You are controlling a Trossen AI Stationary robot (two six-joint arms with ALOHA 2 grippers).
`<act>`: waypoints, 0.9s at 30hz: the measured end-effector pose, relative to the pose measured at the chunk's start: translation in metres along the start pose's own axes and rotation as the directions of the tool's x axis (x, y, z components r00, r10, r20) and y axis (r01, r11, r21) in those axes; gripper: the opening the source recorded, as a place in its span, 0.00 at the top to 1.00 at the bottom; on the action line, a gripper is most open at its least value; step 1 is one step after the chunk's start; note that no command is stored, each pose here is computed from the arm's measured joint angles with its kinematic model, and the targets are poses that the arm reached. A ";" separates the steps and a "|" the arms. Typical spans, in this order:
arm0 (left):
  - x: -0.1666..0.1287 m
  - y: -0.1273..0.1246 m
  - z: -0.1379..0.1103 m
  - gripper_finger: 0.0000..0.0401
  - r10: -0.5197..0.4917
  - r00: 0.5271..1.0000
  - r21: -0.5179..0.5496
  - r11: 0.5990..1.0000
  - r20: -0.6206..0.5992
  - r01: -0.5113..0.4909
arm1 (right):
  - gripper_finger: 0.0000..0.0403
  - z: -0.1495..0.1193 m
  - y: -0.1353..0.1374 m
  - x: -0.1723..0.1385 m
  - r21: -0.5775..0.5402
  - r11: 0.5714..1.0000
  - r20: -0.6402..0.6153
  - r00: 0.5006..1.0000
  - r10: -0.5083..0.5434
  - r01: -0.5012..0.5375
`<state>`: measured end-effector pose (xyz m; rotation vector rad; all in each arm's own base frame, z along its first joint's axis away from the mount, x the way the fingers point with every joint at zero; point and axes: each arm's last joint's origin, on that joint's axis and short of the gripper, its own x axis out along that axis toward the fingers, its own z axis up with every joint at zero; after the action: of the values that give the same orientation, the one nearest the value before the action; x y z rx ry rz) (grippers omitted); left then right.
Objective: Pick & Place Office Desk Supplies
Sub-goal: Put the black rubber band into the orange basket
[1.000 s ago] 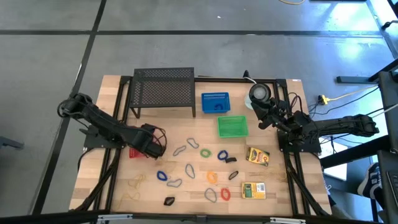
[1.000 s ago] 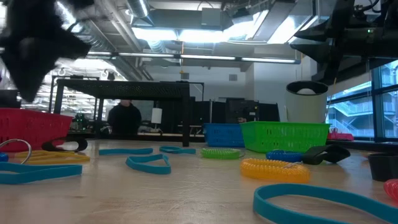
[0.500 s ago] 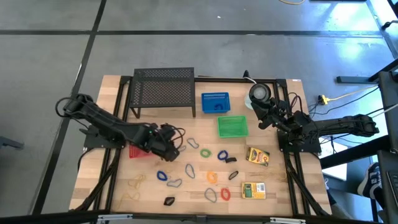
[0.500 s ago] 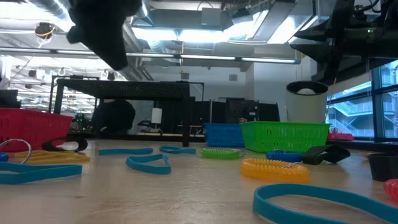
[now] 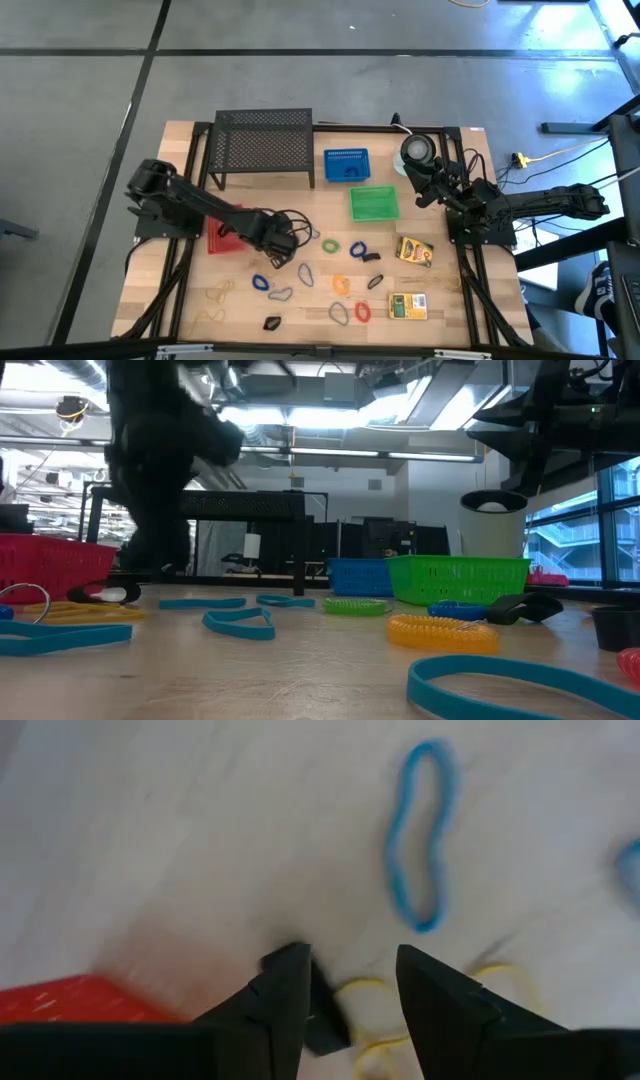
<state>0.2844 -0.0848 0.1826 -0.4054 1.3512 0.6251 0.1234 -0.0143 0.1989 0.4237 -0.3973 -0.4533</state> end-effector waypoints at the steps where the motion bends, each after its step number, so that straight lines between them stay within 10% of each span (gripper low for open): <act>1: 0.003 0.001 0.000 0.64 0.020 1.000 0.002 1.000 -0.019 -0.020 | 0.59 0.000 0.000 0.000 0.000 1.000 0.000 1.000 0.000 0.000; 27: 0.012 0.003 -0.007 0.64 0.108 0.990 -0.046 0.993 -0.095 -0.113 | 0.59 0.000 0.000 0.000 -0.025 1.000 0.000 1.000 0.000 0.000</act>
<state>0.2783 -0.0848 0.1695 -0.4068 1.4558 0.7412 0.1234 -0.0144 0.1989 0.3992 -0.3914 -0.4583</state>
